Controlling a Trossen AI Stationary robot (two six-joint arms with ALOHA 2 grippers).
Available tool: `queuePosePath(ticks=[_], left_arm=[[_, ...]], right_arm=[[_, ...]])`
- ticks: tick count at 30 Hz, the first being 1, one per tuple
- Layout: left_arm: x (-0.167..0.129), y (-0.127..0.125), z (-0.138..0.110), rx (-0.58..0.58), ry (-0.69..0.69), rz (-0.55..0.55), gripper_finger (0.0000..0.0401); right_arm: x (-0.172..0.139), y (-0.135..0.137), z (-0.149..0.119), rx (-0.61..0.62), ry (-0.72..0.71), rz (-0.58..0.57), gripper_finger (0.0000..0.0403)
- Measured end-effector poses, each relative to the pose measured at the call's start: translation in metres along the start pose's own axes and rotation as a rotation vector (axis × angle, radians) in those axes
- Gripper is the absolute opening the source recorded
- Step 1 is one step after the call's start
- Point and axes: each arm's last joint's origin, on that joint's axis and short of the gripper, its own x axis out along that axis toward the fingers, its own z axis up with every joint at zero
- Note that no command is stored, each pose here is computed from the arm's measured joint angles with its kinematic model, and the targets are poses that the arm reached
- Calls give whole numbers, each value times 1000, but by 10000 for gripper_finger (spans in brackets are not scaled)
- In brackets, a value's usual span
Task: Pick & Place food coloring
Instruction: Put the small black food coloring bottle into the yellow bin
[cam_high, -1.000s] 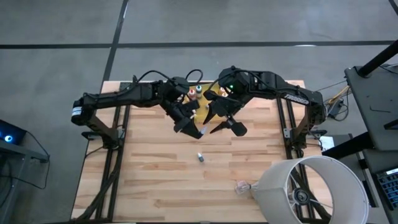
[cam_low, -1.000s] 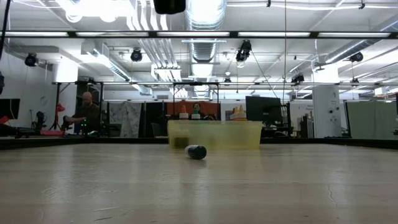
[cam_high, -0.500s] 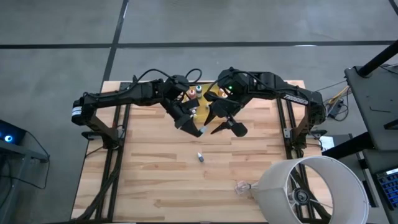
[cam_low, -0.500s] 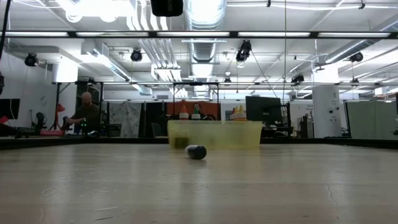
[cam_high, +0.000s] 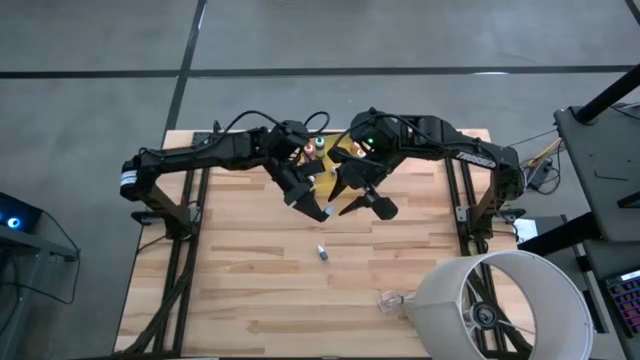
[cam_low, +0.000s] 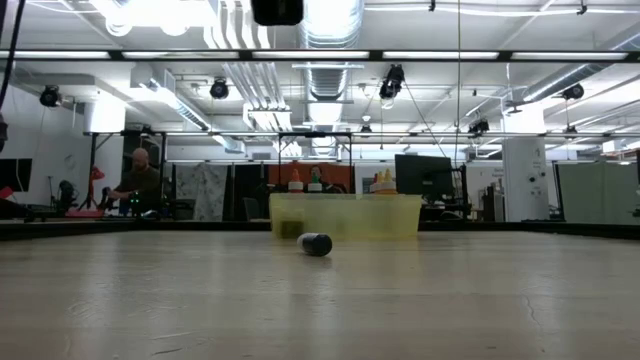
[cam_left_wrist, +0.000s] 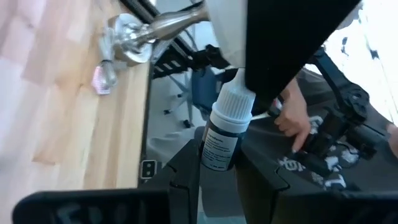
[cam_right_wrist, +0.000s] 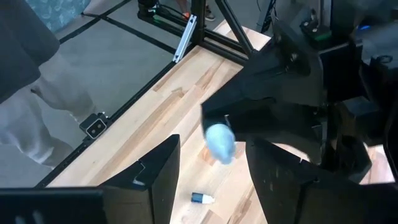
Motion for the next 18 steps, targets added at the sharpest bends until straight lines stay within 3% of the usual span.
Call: queuePosePath(ticks=[18], left_arm=[[2,1,8,22,12,-25,63]], right_arm=[[0,1,-2,23,17,6,173]])
